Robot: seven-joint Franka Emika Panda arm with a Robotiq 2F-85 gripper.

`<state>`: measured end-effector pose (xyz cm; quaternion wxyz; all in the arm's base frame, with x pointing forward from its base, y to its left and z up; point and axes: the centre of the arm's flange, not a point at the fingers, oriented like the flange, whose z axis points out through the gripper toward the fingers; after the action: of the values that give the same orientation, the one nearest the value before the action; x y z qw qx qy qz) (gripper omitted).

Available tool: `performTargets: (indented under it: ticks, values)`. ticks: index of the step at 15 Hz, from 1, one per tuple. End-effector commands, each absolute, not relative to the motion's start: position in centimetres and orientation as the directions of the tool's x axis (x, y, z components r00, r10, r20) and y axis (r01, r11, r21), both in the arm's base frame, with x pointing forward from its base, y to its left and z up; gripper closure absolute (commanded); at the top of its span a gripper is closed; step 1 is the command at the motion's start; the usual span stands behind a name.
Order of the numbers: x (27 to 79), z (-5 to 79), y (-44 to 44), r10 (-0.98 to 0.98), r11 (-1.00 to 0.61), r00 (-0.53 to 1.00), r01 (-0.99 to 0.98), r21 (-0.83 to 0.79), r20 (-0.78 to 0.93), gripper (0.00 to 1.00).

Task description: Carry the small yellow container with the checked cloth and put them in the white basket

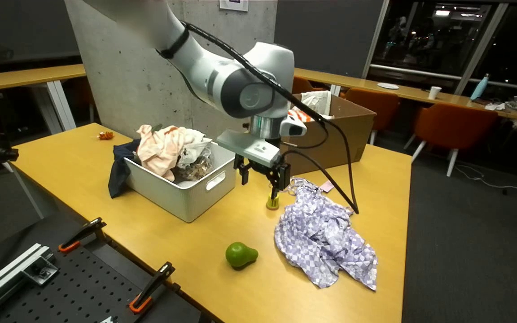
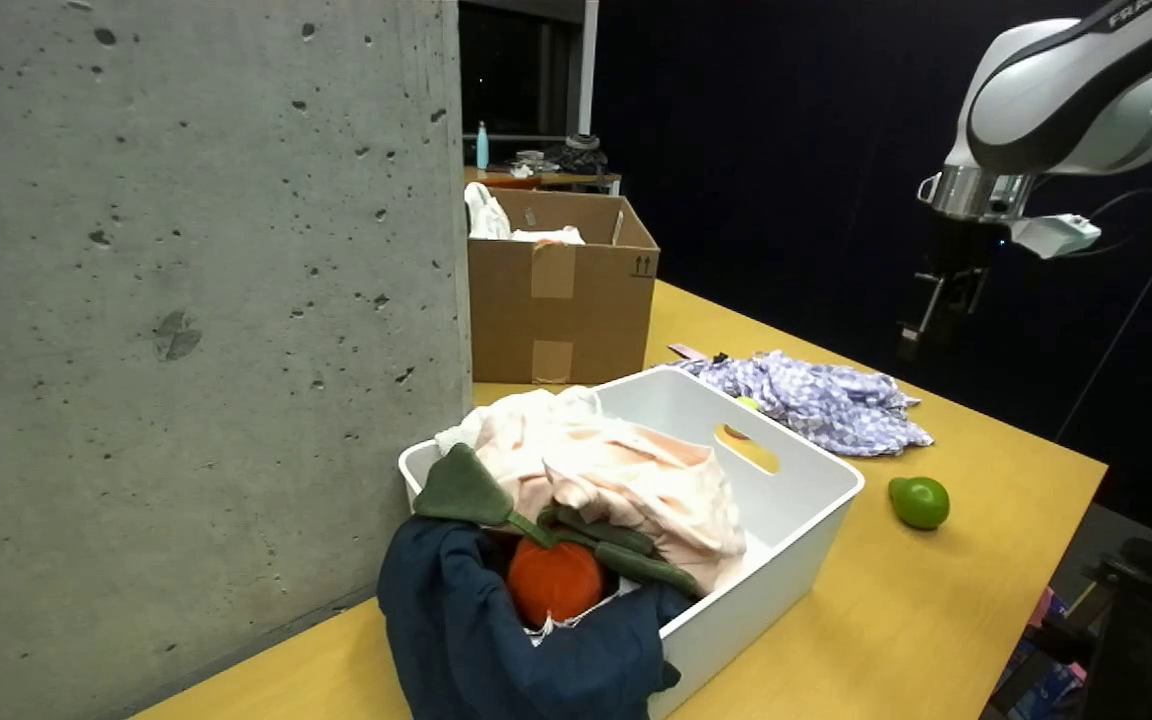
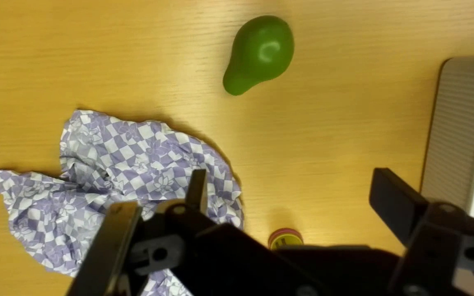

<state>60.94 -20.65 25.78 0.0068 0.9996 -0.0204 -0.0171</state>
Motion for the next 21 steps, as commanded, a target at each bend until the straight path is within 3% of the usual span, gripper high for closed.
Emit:
performTargets:
  ticks: [1, 8, 18, 19, 21]
  values:
    - [67.1, 22.2, -22.9, -0.045, -0.997, 0.998, -0.042, 0.072, -0.048, 0.00]
    - [72.8, 15.3, -23.6, -0.084, -0.991, 0.996, -0.082, 0.105, -0.014, 0.00]
    - [72.4, 4.3, -27.5, -0.157, -0.984, 0.987, -0.153, 0.089, -0.038, 0.00]
    - [72.2, 3.8, -27.8, -0.161, -0.984, 0.986, -0.158, 0.084, -0.037, 0.25]
    - [71.8, 3.3, -28.2, -0.169, -0.983, 0.985, -0.167, 0.072, -0.033, 0.32]
